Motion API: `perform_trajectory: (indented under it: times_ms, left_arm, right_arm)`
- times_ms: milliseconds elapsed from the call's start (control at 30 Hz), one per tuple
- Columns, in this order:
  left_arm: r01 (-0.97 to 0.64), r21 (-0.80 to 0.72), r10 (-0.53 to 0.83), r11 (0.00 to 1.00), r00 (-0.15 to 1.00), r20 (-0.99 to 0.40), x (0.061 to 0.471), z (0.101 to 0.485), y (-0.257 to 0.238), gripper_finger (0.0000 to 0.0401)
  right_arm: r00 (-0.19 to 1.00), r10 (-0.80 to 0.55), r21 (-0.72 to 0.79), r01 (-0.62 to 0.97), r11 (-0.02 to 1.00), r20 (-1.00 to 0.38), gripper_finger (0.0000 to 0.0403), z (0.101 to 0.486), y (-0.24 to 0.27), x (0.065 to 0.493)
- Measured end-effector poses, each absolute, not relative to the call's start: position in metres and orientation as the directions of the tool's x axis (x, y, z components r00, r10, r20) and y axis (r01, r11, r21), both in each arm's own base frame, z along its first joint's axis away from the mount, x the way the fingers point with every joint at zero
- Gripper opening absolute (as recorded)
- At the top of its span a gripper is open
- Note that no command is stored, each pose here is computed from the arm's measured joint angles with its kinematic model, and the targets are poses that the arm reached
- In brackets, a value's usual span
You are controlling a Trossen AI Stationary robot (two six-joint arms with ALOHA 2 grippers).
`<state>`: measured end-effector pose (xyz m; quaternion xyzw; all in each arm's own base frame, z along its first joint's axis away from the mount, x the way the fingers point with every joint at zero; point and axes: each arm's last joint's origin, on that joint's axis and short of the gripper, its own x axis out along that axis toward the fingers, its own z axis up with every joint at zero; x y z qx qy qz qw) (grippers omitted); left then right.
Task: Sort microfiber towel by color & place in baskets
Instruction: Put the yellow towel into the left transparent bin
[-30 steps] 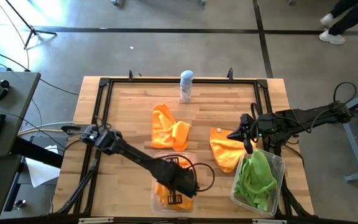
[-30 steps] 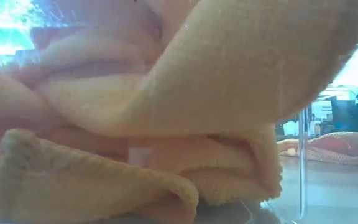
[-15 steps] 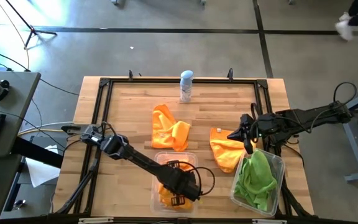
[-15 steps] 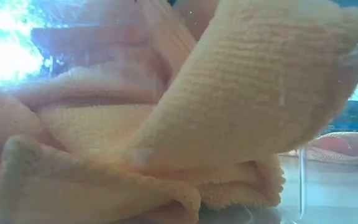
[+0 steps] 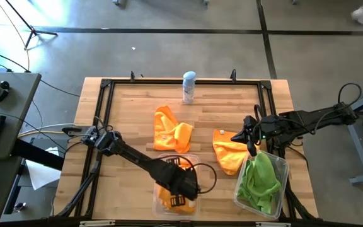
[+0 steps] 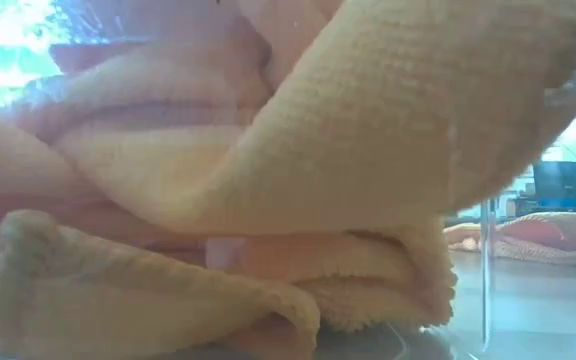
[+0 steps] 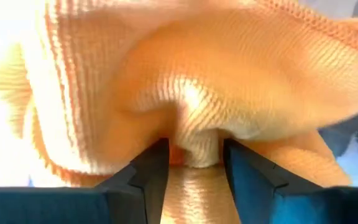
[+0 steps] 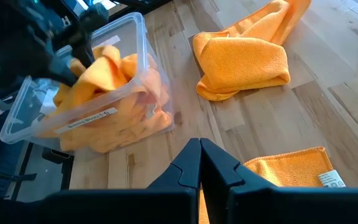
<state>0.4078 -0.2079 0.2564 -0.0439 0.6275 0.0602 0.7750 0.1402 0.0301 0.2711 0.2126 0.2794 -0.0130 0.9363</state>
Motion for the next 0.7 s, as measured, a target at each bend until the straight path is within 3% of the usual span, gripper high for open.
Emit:
perform_trajectory:
  times_ms: [400, 600, 700]
  left_arm:
    - [-0.181, -0.066, -0.002, 0.981, 0.332, -0.943, 0.387, 0.321, -0.184, 0.0145]
    - [-0.239, -0.05, 0.034, 0.97, 0.334, -0.942, 0.374, 0.34, -0.169, 0.0145]
    - [-0.18, 0.03, 0.095, 0.983, 0.362, -0.927, 0.373, 0.342, -0.169, 0.0145]
  right_arm:
    - [0.845, 0.095, 0.392, 0.142, 0.909, -0.526, 0.0, 0.271, 0.03, 0.14]
    - [0.848, 0.091, 0.391, 0.143, 0.909, -0.521, 0.0, 0.272, 0.03, 0.141]
    - [0.864, 0.02, 0.358, 0.188, 0.915, -0.504, 0.0, 0.273, 0.028, 0.144]
